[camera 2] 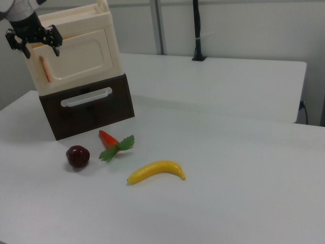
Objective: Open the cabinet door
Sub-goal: 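Hook the door edge and pull it outward, swinging it on its hinge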
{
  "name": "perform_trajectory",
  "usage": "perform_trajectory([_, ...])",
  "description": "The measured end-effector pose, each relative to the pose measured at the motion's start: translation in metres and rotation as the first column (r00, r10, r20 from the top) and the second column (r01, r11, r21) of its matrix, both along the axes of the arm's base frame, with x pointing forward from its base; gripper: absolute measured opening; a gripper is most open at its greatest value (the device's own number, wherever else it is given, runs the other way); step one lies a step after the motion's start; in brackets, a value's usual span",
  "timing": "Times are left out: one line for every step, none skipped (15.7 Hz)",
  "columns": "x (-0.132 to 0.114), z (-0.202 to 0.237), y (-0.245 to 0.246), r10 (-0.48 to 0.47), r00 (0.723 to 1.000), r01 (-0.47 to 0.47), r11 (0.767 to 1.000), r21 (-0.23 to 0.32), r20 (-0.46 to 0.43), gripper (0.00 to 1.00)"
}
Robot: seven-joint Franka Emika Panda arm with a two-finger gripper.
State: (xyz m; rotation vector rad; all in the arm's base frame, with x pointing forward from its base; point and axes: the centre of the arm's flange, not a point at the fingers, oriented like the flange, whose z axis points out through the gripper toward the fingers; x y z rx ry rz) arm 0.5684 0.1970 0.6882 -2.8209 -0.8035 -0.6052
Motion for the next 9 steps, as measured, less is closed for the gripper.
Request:
perform_trajectory([-0.002,0.003,0.003,0.005,1.0,-0.005,1.0,0.005,0.003,1.0])
perform_trajectory([-0.004,0.003,0.007,0.012,1.0,-0.012,1.0,0.007,0.005,1.0])
perform_trajectory([-0.005,0.005,0.012,0.019,1.0,-0.019,1.0,0.012,0.018,1.0])
perform_trajectory([-0.005,0.008,0.02,0.028,0.999,-0.029,0.999,0.023,0.045,1.0])
perform_trajectory([-0.006,0.011,0.029,0.039,0.997,-0.041,0.999,0.035,0.073,1.0])
perform_trajectory([-0.008,0.014,0.039,0.05,0.994,-0.055,0.997,0.045,0.1,1.0])
perform_trajectory([-0.009,0.015,0.049,0.06,0.99,-0.068,0.996,0.056,0.125,1.0])
perform_trajectory([-0.009,0.016,0.058,0.069,0.987,-0.08,0.994,0.068,0.146,1.0])
perform_trajectory([-0.008,0.015,0.067,0.075,0.983,-0.09,0.993,0.081,0.168,1.0])
